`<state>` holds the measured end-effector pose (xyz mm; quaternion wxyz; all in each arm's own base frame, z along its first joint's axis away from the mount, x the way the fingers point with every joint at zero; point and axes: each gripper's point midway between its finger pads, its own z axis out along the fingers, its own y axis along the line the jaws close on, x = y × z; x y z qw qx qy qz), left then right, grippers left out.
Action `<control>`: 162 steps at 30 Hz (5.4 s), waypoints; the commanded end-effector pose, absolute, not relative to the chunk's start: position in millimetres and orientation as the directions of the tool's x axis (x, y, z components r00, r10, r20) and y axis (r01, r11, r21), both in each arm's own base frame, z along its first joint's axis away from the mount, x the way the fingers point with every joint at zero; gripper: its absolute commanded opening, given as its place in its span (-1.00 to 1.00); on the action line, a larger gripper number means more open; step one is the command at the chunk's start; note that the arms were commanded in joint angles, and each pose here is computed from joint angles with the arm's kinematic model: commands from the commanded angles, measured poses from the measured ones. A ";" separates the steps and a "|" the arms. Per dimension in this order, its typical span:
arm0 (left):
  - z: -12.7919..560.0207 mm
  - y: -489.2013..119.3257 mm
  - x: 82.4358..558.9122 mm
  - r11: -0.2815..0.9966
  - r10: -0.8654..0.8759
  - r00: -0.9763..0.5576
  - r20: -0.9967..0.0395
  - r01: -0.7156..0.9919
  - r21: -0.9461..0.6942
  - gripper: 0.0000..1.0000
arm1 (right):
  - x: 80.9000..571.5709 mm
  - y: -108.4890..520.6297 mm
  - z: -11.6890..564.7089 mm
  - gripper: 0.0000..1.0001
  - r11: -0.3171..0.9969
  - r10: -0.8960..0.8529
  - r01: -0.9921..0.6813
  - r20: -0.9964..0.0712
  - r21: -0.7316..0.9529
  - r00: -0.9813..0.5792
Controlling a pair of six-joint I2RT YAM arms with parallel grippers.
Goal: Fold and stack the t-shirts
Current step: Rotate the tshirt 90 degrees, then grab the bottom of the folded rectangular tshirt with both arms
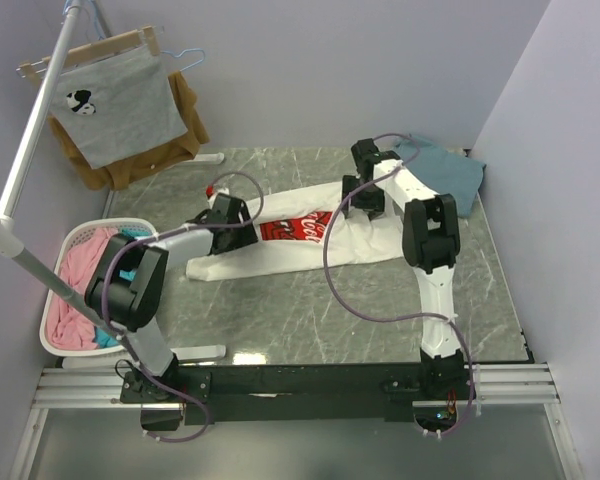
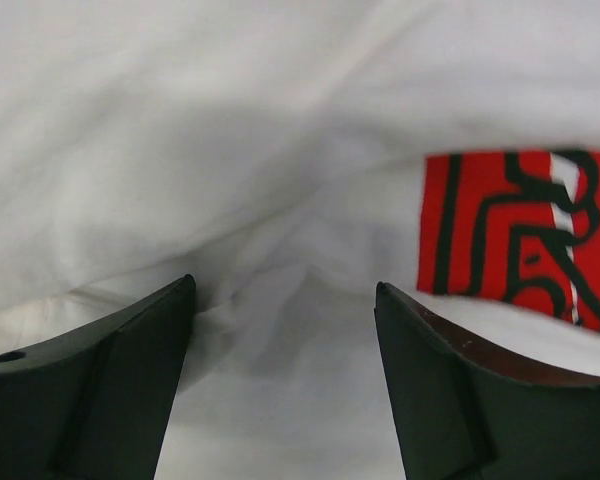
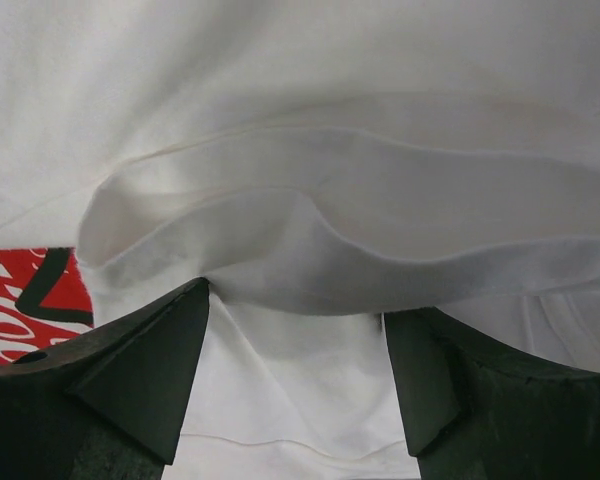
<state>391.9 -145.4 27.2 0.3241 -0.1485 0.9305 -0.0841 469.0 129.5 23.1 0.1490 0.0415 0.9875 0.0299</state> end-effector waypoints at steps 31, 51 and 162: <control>169.0 -290.3 351.9 0.929 0.035 -0.686 -0.727 0.290 -0.229 0.81 | 494.8 100.5 252.3 0.76 0.993 0.118 0.086 -0.850 0.085 -0.514; 90.8 -433.6 472.8 0.600 0.173 -0.676 -0.716 0.649 -0.468 0.71 | 357.9 130.7 122.7 0.75 0.955 0.220 0.045 -0.602 0.292 -0.768; 104.4 -235.4 334.8 0.817 -0.259 -0.728 -0.635 0.186 -0.546 0.75 | 160.3 294.1 29.1 0.15 0.924 -0.368 -0.377 -0.425 -0.066 -0.827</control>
